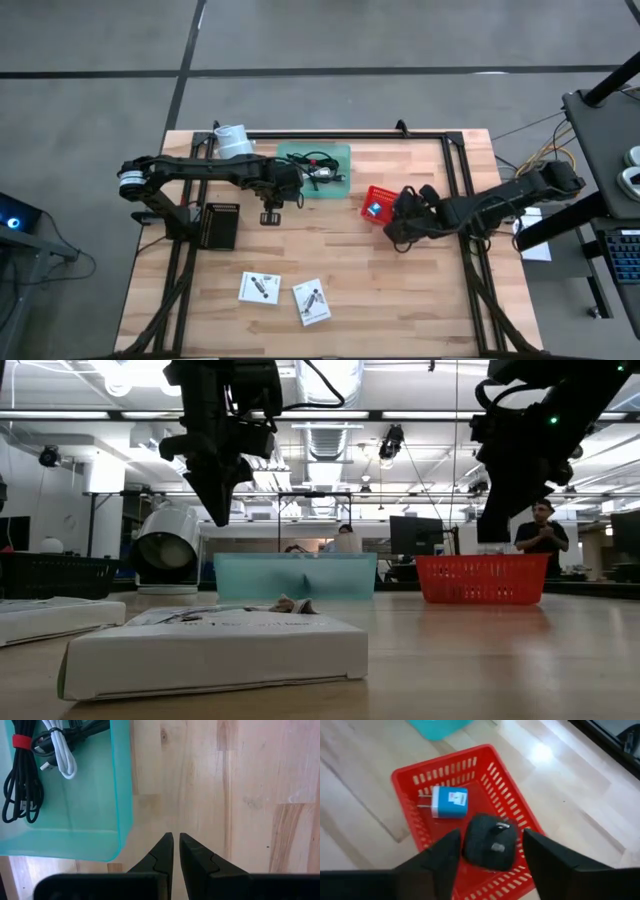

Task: Pick and place items into bin
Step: Put the black charger adapter into the red basket, then put the left card reader box into the black basket

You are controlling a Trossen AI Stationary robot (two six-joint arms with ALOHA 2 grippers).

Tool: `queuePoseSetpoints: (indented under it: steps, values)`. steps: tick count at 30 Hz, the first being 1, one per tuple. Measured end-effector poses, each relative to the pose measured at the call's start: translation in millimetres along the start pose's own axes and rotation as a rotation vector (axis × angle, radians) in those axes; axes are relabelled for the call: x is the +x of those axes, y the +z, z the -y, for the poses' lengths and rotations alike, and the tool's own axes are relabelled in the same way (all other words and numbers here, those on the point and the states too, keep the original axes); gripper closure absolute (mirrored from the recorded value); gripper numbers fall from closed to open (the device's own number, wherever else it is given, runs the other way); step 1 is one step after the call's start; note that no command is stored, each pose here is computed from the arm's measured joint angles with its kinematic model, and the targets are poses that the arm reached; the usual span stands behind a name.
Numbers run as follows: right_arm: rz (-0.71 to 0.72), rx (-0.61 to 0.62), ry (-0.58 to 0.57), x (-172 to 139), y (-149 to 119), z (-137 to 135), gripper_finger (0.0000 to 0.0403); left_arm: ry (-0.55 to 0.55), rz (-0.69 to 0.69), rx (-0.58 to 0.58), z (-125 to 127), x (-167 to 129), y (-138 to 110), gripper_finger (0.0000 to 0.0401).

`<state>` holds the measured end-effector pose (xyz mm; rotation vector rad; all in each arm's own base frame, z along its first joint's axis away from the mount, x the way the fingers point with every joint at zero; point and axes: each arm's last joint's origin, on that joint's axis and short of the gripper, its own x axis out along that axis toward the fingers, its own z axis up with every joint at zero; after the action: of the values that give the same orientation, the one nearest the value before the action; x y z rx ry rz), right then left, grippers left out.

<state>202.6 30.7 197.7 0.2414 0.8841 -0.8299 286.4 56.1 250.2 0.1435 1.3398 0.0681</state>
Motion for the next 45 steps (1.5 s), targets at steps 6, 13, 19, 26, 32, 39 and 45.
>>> queuePoseSetpoints:
  steps: [6,13,19,26,32,39,45]
  values:
    - [-0.001,-0.003,-0.003,1,0,0,0.0145,0.000,0.000,-0.001,0,0,0,0.0386]
    - [0.266,-0.029,-0.027,-4,8,-12,0.0145,0.000,0.029,0.072,-1,-5,-1,0.0386]
    - [0.558,-0.167,0.110,-4,12,-34,0.0166,-0.037,0.211,0.057,-5,-22,4,0.0386]
    - [0.925,-0.328,0.568,-3,8,-30,0.0183,-0.129,0.443,0.074,-1,-40,1,0.0386]
    - [1.140,-0.377,0.530,-4,1,-14,0.0184,-0.129,0.546,0.054,3,-43,-7,0.0386]
    - [1.196,-0.438,0.473,-6,3,-13,0.0184,-0.178,0.553,0.057,10,-27,-9,0.0382]
    - [1.220,-0.484,0.436,-11,11,-16,0.0184,-0.221,0.531,-0.081,9,-13,4,0.0322]
